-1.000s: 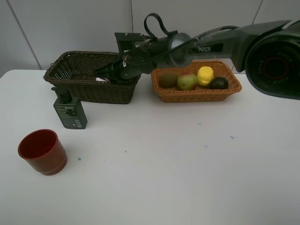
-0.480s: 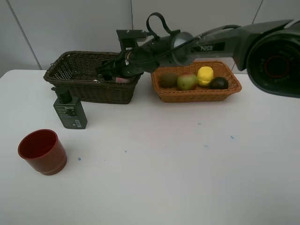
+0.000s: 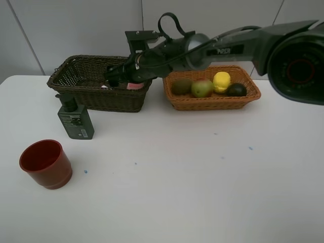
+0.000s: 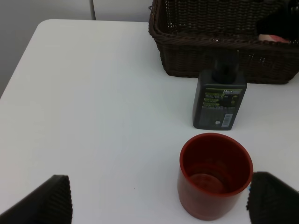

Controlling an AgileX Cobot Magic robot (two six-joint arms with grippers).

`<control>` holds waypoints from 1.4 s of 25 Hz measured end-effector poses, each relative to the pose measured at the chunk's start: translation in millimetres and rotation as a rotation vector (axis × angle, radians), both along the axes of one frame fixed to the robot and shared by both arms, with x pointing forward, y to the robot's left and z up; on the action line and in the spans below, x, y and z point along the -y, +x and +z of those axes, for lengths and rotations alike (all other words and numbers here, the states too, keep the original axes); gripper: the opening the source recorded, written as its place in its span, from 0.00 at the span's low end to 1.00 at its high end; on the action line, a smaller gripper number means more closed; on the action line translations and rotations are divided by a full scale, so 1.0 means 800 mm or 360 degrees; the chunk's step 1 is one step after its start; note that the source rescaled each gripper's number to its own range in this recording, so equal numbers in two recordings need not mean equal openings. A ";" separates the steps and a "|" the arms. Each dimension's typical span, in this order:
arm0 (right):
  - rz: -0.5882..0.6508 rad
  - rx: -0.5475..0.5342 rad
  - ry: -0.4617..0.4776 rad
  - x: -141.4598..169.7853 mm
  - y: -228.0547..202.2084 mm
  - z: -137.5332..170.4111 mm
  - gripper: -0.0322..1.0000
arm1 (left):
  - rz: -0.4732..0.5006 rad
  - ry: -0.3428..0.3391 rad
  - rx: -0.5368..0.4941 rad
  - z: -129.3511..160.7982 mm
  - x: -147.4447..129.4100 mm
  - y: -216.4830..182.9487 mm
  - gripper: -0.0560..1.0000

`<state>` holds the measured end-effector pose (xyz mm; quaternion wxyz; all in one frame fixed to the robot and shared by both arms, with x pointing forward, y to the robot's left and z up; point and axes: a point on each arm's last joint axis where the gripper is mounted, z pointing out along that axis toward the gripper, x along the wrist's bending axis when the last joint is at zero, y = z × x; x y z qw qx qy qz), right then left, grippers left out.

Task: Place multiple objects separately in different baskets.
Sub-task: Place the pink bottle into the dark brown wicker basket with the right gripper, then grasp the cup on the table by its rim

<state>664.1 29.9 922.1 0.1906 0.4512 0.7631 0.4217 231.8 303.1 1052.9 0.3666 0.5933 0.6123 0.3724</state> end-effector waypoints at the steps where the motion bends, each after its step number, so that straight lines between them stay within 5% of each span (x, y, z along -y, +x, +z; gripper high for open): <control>1: 0.0000 0.0002 0.0000 0.000 0.000 0.001 1.00 | 0.0000 0.0000 0.0000 0.000 0.000 0.000 0.98; 22: -0.0070 -0.0030 -0.0221 0.022 -0.038 0.118 1.00 | 0.0000 0.0000 0.0000 0.000 0.000 0.000 0.98; 35: 0.0325 0.0009 -0.0553 -0.031 -0.111 0.131 1.00 | 0.0000 0.0000 0.0000 0.000 0.000 0.000 0.98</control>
